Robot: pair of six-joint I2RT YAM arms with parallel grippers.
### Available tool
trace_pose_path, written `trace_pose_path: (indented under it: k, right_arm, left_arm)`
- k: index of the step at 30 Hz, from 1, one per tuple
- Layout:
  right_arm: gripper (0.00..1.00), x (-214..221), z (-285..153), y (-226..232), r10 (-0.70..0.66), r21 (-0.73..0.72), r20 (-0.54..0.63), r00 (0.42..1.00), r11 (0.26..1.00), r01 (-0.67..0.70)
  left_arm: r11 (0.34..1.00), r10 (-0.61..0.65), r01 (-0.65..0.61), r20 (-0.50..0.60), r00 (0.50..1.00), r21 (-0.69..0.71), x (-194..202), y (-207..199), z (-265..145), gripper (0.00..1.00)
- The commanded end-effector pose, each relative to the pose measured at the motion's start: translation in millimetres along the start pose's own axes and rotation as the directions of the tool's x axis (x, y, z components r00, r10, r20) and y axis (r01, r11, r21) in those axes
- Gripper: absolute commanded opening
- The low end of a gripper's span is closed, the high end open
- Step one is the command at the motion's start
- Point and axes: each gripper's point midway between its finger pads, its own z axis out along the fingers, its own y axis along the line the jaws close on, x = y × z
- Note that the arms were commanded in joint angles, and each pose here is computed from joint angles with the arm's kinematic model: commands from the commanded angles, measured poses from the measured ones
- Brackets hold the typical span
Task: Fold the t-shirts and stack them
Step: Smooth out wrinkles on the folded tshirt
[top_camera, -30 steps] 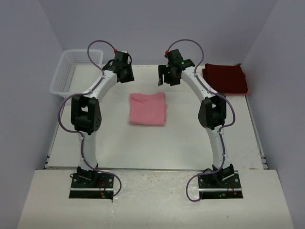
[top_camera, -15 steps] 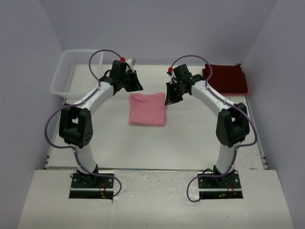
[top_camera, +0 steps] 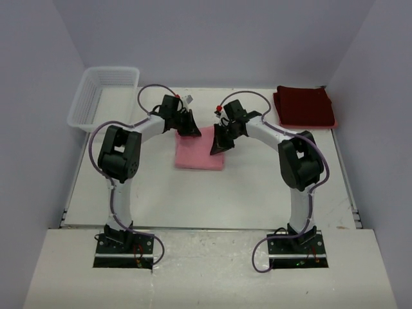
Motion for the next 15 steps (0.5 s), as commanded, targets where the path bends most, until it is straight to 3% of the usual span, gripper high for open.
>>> trace_pose_path:
  k: [1, 6, 10, 15]
  right_arm:
    - [0.0, 1, 11, 5, 0.012, -0.032, -0.011, 1.0, 0.999, -0.013]
    - [0.0, 7, 21, -7, 0.064, 0.028, -0.034, 0.997, 0.998, -0.063]
    - [0.0, 24, 28, -28, 0.12, 0.194, -0.043, 0.992, 0.975, -0.11]
    - [0.0, 41, 42, -49, 0.158, 0.275, -0.066, 0.985, 0.952, -0.134]
  left_arm:
    - [0.998, 0.012, -0.015, 0.045, 0.999, 0.062, -22, -4, 7, 0.0]
    - [0.999, -0.02, 0.019, 0.038, 0.999, 0.049, -26, 25, 23, 0.0]
    - [0.995, 0.01, -0.016, 0.057, 0.998, 0.094, -50, 28, 33, 0.0]
    - [0.993, 0.015, -0.018, 0.026, 1.0, 0.115, -56, 37, 47, 0.0]
